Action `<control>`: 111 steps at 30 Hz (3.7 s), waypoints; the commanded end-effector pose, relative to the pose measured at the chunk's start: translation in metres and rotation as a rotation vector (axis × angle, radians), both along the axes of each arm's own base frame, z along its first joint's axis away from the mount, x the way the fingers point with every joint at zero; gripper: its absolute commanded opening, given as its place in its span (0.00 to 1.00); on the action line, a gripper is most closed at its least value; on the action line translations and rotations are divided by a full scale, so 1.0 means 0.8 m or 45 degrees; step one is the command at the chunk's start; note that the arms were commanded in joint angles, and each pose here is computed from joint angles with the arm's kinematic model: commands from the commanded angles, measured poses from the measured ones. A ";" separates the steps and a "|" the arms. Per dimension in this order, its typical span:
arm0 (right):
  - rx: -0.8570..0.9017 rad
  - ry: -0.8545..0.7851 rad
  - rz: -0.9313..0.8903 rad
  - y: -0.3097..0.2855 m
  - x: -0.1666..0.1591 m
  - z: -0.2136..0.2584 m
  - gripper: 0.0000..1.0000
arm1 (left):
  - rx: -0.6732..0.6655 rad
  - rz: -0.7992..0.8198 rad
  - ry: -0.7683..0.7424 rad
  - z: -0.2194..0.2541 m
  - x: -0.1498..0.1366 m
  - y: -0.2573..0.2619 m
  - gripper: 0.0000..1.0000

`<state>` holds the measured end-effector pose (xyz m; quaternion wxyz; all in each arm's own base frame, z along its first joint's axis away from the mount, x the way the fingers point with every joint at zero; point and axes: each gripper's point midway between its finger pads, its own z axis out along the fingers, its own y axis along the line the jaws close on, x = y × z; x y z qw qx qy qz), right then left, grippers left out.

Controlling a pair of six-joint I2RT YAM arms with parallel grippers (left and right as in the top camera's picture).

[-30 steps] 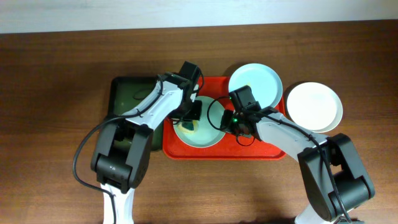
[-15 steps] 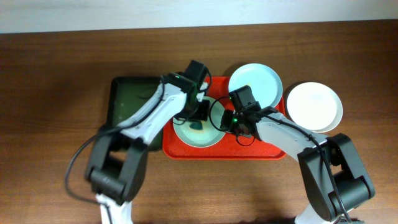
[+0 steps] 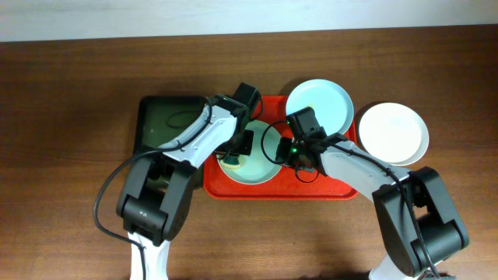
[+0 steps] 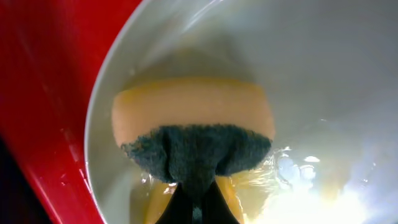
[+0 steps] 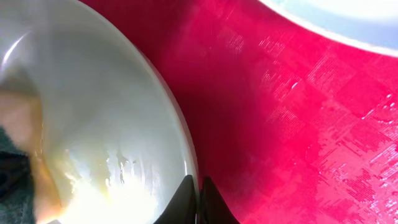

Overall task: Clean dirty plates on tray and stack at the side
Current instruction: 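Scrub the light blue plate with the sponge while right gripper holds rim, then move the sponge back over the black water tray with left gripper, then lift the light blue plate with right gripper and carry it leftward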

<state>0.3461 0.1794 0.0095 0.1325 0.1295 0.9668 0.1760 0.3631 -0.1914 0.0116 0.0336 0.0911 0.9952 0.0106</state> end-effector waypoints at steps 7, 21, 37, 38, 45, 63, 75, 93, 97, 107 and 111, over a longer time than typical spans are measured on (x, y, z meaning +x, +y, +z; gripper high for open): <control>-0.005 0.022 0.004 0.001 -0.006 -0.007 0.06 | -0.522 -0.072 0.420 -0.015 -0.075 -0.097 0.00; -0.009 0.031 0.004 0.000 -0.008 -0.008 0.06 | -0.033 0.231 -0.352 0.193 0.013 0.091 0.00; -0.009 0.032 0.003 0.000 -0.008 -0.008 0.06 | 0.006 0.603 -0.237 0.058 -0.014 0.249 0.00; -0.009 0.032 0.003 0.000 -0.008 -0.008 0.06 | 0.007 0.601 -0.238 0.051 -0.016 0.250 0.00; -0.009 0.033 0.003 0.000 -0.008 -0.008 0.06 | -0.016 0.592 -0.163 0.006 -0.022 0.242 0.00; 0.080 -0.040 0.166 0.022 -0.004 0.066 0.04 | -0.006 0.579 -0.140 -0.006 -0.022 0.243 0.01; -0.046 -0.356 0.097 0.023 0.046 0.198 0.04 | -0.006 0.579 -0.135 -0.006 -0.023 0.242 0.00; -0.144 -0.786 0.079 0.137 0.120 0.164 0.04 | -0.006 0.579 -0.135 -0.006 -0.023 0.242 0.00; -0.171 -0.933 0.192 0.167 0.132 0.166 0.04 | -0.006 0.579 -0.135 -0.006 -0.023 0.242 0.00; -0.397 -1.494 0.435 0.195 0.172 0.248 0.04 | -0.008 0.579 -0.145 -0.006 -0.021 0.242 0.00; -0.533 -1.703 0.531 0.205 0.171 0.287 0.04 | -0.009 0.566 -0.148 -0.005 -0.020 0.238 0.00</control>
